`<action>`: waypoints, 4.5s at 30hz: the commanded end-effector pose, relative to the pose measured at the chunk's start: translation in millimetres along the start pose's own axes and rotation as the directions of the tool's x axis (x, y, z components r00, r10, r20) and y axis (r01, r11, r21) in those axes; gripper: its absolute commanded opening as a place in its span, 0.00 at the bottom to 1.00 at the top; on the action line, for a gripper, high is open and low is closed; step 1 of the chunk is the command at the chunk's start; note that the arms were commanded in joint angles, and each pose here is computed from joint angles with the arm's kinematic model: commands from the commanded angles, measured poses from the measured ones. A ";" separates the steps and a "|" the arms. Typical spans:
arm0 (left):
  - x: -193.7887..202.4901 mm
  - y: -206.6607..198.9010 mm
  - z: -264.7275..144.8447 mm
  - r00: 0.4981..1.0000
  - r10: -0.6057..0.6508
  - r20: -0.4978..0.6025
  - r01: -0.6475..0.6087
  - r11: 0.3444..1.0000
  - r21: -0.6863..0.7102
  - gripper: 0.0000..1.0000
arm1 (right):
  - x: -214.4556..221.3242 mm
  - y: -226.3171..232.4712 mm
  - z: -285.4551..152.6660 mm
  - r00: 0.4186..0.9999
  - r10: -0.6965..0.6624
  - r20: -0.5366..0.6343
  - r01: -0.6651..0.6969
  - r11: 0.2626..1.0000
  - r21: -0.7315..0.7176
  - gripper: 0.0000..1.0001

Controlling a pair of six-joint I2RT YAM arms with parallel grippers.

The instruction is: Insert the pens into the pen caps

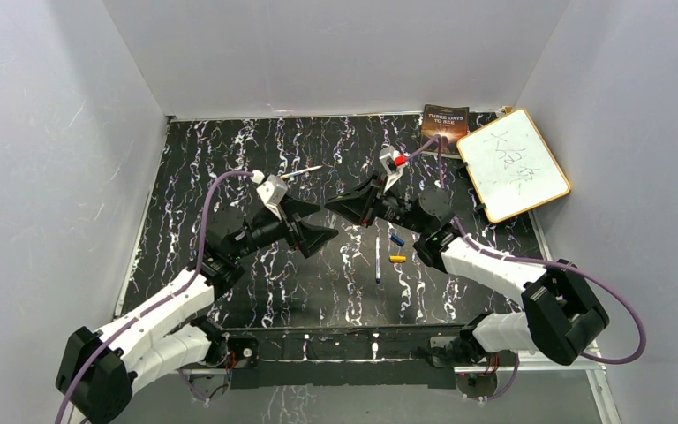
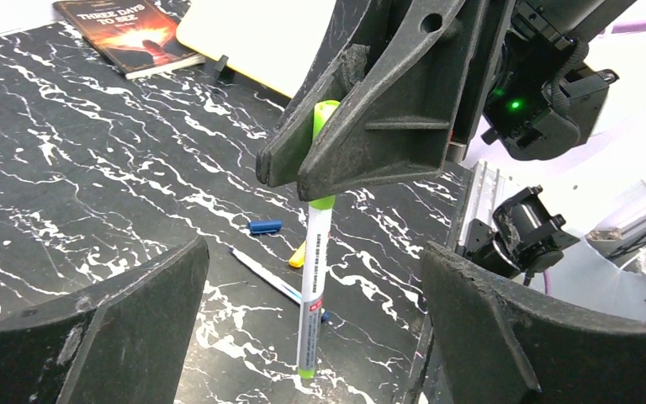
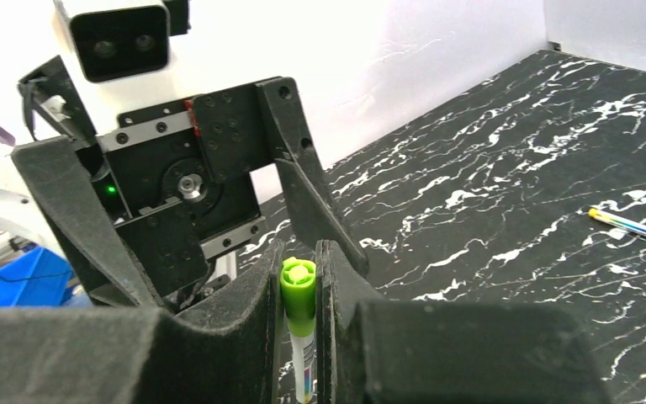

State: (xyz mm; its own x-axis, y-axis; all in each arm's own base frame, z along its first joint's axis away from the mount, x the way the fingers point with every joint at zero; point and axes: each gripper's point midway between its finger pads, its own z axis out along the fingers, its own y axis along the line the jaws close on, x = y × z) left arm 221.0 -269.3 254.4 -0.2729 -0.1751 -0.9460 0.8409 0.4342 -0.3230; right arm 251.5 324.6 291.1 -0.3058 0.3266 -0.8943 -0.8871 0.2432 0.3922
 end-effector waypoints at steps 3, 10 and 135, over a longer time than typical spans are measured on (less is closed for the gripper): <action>-18.7 -20.4 5.6 0.999 0.011 0.038 -0.015 0.994 0.105 0.86 | -54.9 45.2 0.8 0.990 -0.033 0.137 0.053 0.988 -0.148 0.00; -18.9 -21.3 5.5 0.999 -0.003 0.043 -0.002 0.994 0.109 0.36 | -60.0 52.7 1.0 0.990 -0.035 0.139 0.059 0.983 -0.175 0.00; 22.9 135.4 -16.6 0.954 -0.252 -0.160 0.110 0.795 -0.597 0.92 | 199.3 -142.4 -166.2 0.666 0.482 -0.570 0.374 0.445 0.813 0.25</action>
State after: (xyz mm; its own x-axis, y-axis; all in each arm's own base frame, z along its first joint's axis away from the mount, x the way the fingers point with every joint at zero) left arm 322.7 -202.6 184.9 -0.5634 -0.1363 -0.8149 0.3510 0.8534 -0.3854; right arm 254.6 203.7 21.0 -0.8282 -0.1865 -0.5286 -0.2462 0.9682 0.0442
